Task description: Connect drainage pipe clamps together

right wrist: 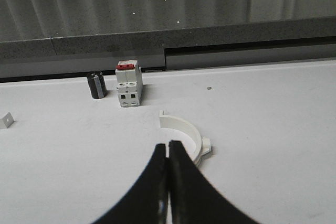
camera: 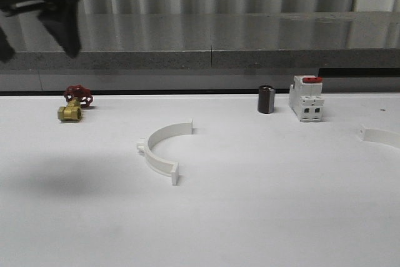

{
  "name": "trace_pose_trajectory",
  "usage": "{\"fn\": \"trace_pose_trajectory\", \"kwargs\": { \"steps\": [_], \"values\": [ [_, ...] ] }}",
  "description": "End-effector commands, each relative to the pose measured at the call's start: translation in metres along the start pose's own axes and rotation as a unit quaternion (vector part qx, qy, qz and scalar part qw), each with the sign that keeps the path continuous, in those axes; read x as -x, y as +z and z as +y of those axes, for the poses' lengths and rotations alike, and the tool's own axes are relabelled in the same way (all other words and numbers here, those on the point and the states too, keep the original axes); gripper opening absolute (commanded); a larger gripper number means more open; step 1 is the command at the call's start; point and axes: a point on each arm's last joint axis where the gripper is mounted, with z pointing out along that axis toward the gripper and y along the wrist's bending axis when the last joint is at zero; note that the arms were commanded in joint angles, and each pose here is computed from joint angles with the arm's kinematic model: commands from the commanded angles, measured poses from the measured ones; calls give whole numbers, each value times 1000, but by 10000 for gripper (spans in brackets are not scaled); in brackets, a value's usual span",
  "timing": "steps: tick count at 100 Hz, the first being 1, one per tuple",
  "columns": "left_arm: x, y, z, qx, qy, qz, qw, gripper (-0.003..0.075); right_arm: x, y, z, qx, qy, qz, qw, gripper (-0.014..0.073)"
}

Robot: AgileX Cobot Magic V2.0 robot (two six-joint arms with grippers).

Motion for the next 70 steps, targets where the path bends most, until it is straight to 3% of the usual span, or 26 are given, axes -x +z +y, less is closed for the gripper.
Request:
{"fn": "trace_pose_trajectory", "kwargs": {
  "steps": [1,12,27,70],
  "values": [
    [-2,-37,17,-3,-11,-79,997,621,13,-3,1,5,-6,-55,998,-68],
    [-21,-55,44,16,-40,-112,993,621,13,-3,1,5,-6,-55,998,-68],
    [-52,-72,63,32,-63,-145,987,621,13,-3,1,5,-6,-55,998,-68],
    [-140,-129,67,18,-61,-254,965,621,13,-3,1,5,-6,-55,998,-68]
  ]
}}
